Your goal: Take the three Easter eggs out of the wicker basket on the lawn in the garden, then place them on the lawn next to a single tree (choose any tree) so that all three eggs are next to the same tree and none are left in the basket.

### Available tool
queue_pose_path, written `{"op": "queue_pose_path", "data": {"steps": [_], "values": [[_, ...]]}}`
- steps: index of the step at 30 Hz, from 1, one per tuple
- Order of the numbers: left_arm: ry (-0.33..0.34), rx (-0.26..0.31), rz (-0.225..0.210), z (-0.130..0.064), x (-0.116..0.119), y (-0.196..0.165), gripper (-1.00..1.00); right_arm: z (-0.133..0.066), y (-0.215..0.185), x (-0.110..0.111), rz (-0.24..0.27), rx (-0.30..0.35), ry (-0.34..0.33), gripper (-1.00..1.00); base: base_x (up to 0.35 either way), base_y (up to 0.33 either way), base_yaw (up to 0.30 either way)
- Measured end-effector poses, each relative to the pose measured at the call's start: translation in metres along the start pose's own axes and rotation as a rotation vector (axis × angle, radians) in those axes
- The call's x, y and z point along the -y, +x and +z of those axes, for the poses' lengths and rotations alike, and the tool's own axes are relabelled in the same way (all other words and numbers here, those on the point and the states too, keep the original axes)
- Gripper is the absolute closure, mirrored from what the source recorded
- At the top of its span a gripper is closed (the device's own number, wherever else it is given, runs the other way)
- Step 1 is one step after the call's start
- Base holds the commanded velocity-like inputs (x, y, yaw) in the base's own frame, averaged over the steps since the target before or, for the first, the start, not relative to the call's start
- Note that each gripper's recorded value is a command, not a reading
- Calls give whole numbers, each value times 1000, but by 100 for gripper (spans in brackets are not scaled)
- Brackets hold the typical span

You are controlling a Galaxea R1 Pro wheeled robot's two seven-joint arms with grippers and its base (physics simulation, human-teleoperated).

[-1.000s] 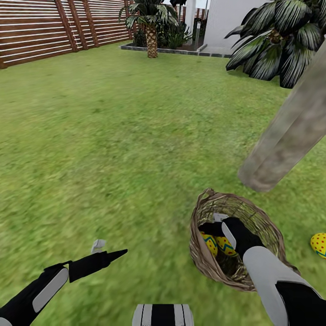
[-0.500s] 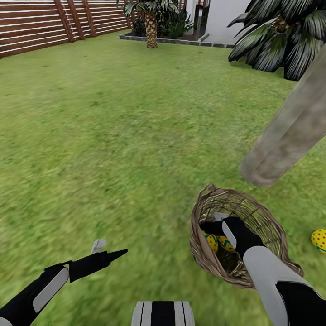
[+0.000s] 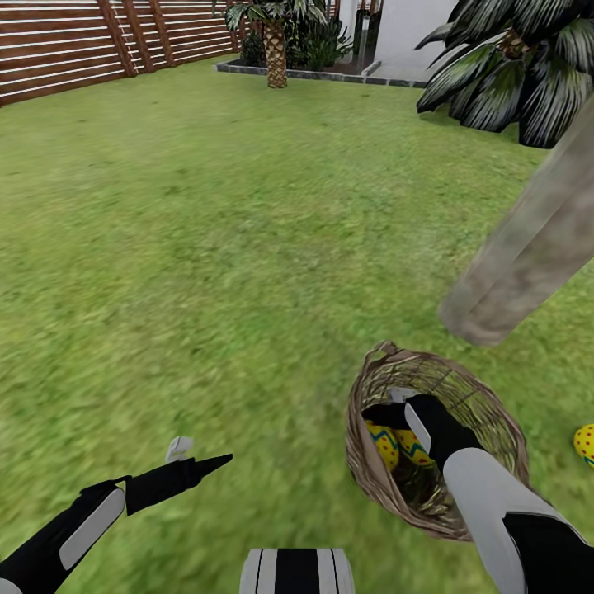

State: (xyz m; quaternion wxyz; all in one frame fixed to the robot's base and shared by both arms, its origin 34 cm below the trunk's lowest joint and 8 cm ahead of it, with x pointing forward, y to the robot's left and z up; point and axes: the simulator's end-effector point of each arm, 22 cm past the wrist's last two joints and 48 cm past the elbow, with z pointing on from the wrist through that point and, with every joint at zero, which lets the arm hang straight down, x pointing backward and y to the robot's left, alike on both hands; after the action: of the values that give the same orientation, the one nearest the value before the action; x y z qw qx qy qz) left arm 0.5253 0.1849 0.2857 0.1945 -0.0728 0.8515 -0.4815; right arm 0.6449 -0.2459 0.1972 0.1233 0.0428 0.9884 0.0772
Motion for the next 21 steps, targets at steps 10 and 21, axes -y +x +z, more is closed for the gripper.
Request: {"op": "queue_pose_path", "data": {"steps": [10,21], "values": [[3,-6,-9,1,-3,4,-100,6,7,2,1,-15,4,-100,0,0,0],[-5,-17,-24,4,-10,11,-100,14,7,5,0,2,6,-100,0,0,0]]}}
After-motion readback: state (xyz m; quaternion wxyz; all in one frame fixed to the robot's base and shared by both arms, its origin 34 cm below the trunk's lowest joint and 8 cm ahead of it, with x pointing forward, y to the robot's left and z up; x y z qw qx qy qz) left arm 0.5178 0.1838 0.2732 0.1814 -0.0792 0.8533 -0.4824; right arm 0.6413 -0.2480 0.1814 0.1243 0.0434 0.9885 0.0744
